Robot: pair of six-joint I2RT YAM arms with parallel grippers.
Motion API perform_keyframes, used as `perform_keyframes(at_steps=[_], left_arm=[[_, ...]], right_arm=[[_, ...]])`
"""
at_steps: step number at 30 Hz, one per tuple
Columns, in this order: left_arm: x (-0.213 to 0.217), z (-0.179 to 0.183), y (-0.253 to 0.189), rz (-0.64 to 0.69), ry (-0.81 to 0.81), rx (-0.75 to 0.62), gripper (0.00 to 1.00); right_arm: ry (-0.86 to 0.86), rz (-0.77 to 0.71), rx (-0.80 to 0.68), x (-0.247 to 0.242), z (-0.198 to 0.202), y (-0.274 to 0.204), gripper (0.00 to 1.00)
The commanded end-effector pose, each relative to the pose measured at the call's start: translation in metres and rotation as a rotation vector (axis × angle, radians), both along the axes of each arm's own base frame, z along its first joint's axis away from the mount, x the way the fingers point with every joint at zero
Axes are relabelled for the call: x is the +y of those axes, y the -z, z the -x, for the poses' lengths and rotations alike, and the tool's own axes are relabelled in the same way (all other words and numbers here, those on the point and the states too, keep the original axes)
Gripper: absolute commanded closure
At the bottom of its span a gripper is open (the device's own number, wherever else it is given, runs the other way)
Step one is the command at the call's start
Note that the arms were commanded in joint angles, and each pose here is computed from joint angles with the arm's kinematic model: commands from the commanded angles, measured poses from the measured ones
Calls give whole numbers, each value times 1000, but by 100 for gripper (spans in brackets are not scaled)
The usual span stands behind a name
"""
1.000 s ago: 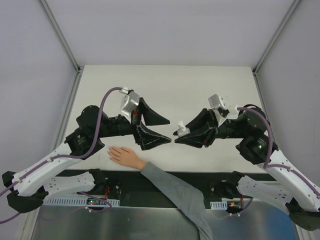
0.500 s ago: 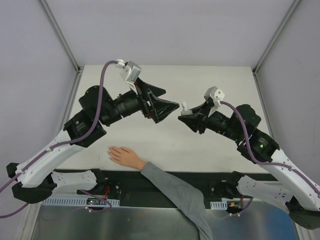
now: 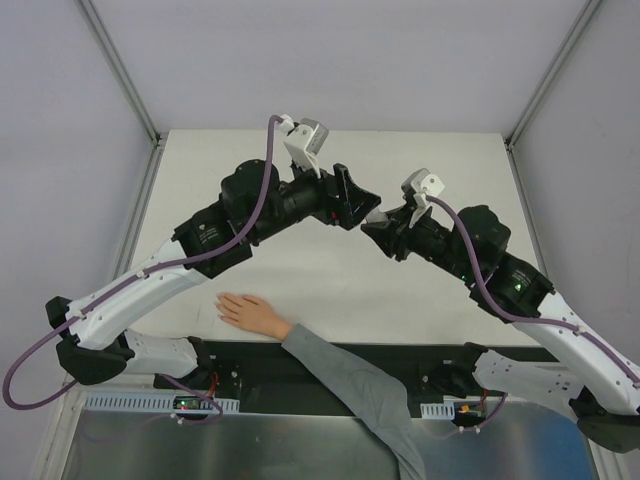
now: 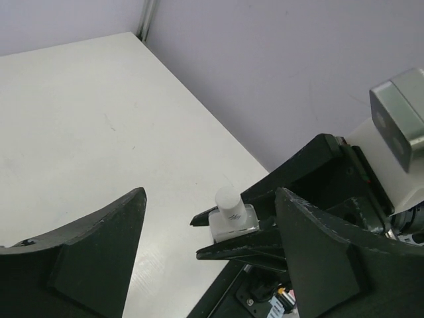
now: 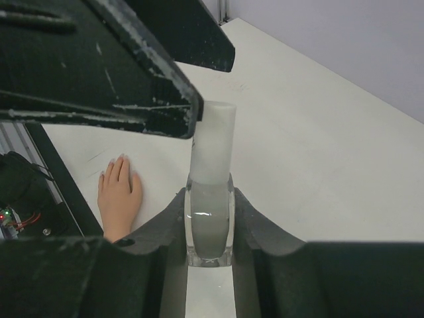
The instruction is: Paint the nails
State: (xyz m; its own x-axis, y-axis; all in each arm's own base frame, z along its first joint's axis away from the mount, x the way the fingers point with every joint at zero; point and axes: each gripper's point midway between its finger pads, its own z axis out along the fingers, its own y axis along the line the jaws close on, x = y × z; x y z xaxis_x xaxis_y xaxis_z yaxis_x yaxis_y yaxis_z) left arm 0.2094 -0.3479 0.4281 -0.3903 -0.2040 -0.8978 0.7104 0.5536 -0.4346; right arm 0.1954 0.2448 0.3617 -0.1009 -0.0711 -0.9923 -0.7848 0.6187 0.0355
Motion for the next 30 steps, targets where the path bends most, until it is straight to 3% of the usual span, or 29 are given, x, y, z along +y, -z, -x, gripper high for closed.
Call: perform_keyframes(at_steps=[1, 4, 14, 18, 21, 22, 24, 30], left_arm=[[-4, -2, -23, 63, -15, -7, 28], [-8, -2, -17, 63, -8, 13, 36], [-18, 4, -10, 73, 44, 55, 42], [-25, 12, -10, 86, 99, 60, 57], [-29, 20, 1, 84, 145, 81, 62], [-29, 22, 1, 90, 151, 88, 73], [-29, 27, 6, 96, 175, 99, 80], [-24, 51, 23, 95, 278, 94, 94]], right_arm=[[13, -45, -62, -4, 1, -31, 100], [45, -42, -65, -7, -3, -32, 100], [43, -47, -72, -5, -2, -36, 100], [43, -49, -72, -4, 0, -38, 100], [44, -54, -70, -4, 1, -41, 100], [45, -55, -69, -5, 1, -41, 100], [44, -60, -65, -5, 2, -42, 100], [8, -118, -48, -4, 13, -52, 100]])
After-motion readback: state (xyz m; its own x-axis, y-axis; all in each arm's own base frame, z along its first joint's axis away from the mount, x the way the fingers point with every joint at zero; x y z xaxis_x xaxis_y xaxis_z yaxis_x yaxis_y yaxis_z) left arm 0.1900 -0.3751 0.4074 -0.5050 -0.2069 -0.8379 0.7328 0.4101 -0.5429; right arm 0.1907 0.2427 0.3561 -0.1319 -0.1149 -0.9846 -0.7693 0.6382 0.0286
